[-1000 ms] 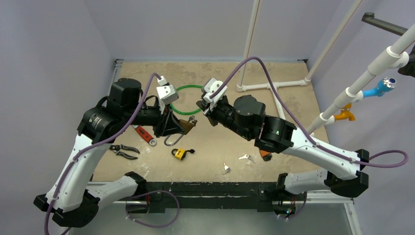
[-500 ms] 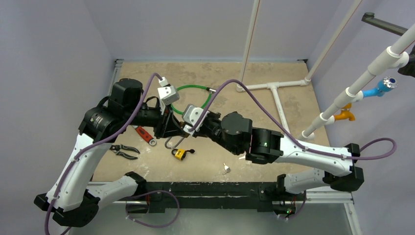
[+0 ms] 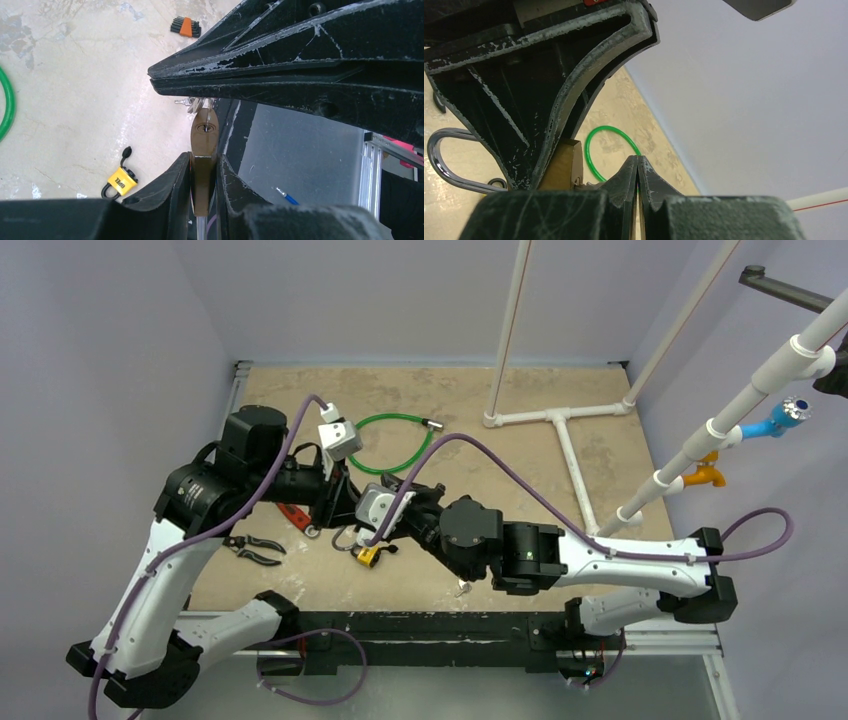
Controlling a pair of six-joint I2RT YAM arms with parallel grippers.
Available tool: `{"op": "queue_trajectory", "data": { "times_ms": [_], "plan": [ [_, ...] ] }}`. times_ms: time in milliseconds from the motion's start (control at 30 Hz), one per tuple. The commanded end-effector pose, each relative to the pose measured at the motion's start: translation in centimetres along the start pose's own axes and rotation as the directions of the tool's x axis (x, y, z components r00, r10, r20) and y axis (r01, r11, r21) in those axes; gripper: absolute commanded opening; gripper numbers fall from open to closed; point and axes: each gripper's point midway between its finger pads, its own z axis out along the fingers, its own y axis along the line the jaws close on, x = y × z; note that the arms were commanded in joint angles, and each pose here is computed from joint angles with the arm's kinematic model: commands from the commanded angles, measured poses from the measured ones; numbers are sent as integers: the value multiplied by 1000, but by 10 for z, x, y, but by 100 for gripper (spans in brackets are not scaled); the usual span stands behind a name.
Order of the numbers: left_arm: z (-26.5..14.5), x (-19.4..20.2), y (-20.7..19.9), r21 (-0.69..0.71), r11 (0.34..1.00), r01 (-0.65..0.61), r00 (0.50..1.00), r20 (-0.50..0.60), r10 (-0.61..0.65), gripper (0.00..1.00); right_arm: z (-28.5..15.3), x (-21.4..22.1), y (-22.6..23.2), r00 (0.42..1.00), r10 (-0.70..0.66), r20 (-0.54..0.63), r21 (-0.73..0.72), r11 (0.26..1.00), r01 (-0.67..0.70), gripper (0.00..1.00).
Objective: Unlock with the key
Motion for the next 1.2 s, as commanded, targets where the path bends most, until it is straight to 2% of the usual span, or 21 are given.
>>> {"op": "queue_trajectory", "data": {
  "times_ms": [0, 267, 500, 633, 700, 767, 833, 1000, 1167],
  "plan": [
    [-9, -33, -12, 17, 994, -110, 986, 124, 107, 0, 2, -7, 27, 1000, -4, 20, -40, 999, 5, 0],
    [-15, -35, -20, 34, 989, -144, 980, 145, 137, 0, 9, -8, 57, 994, 112, 17, -121, 987, -110, 0],
    [-21, -48, 4, -135, 979, -155, 970, 170, 177, 0, 5, -18, 80, 990, 138, 27, -150, 980, -132, 0],
    [-20, -50, -5, -75, 980, -184, 967, 167, 194, 0, 4, -14, 93, 986, 165, -14, -171, 971, -165, 0],
    [-20, -42, -10, -42, 974, -222, 964, 138, 225, 0, -3, -20, 77, 977, 212, -15, -163, 964, -211, 12],
    [-22, -33, -10, -38, 962, -269, 957, 98, 272, 0, -15, -28, 51, 965, 261, 18, -158, 954, -255, 33],
    [-26, -24, -10, -33, 947, -321, 945, 60, 322, 0, -28, -41, 26, 940, 334, 62, -216, 924, -314, 46],
    [-31, -13, -16, 4, 925, -380, 925, 25, 380, 0, -56, -52, 0, 866, 496, 65, -418, 801, -427, 58],
    [-32, -11, -21, 25, 921, -388, 922, 23, 388, 0, -70, -62, 12, 838, 544, 48, -576, 700, -422, 61]
  ]
}}
